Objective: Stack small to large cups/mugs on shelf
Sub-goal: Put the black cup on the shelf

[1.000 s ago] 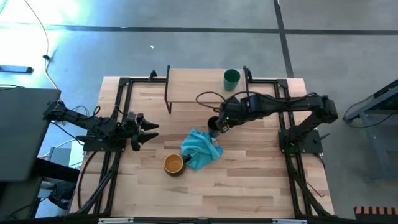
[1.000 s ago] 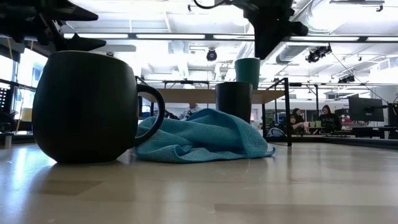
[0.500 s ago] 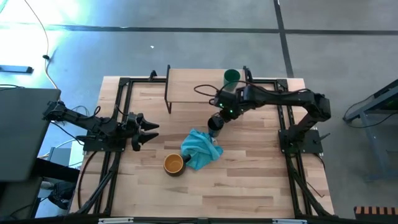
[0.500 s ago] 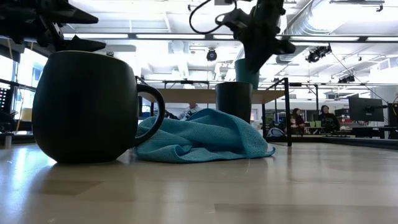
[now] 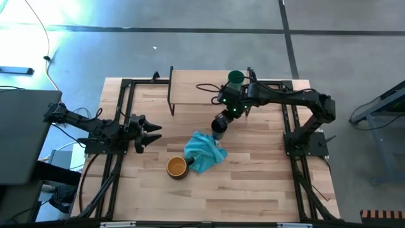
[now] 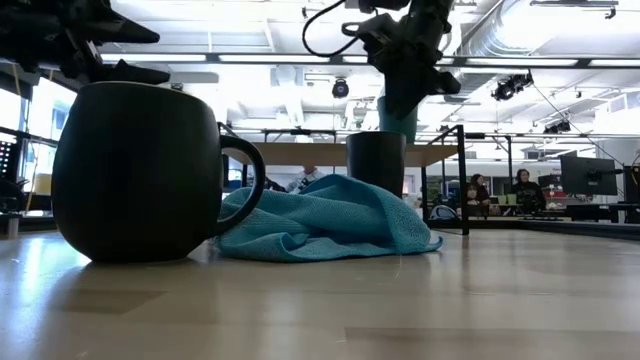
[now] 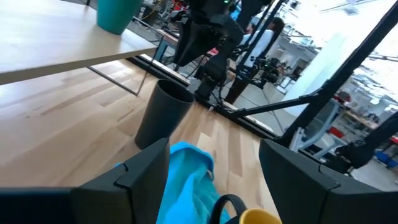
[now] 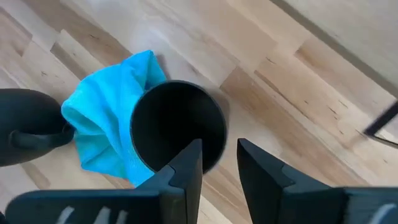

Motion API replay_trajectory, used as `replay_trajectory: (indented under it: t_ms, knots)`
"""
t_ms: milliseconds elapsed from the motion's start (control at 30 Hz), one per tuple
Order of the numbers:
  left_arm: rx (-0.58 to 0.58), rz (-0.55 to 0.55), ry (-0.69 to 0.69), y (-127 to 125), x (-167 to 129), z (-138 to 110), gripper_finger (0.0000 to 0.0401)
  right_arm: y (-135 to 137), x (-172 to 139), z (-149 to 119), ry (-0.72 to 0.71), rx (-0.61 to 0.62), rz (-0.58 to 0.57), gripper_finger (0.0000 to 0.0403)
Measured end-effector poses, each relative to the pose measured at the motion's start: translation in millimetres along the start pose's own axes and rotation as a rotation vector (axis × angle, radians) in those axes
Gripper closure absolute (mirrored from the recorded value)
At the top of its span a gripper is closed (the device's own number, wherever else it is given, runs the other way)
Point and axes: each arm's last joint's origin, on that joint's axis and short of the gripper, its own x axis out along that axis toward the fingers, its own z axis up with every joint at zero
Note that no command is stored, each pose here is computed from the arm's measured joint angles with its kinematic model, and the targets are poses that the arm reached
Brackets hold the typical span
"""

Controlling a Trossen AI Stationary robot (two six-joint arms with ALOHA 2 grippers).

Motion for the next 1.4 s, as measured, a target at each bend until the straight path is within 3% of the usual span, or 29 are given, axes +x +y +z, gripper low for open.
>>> replay_trajectory:
  t_ms: [633, 1167, 1400]
  knots:
    - [-0.001, 0.009, 0.001, 0, 0, 0, 0.0164, 1, 42, 6, 0.109, -0.059, -0.05, 0.0304]
    - [-0.001, 0.009, 0.001, 0, 0, 0, 0.0164, 1, 43, 6, 0.112, -0.061, -0.064, 0.0305]
    - [-0.002, 0.009, 0.001, 0, 0, 0, 0.0164, 0, 43, 6, 0.109, -0.062, -0.069, 0.0356]
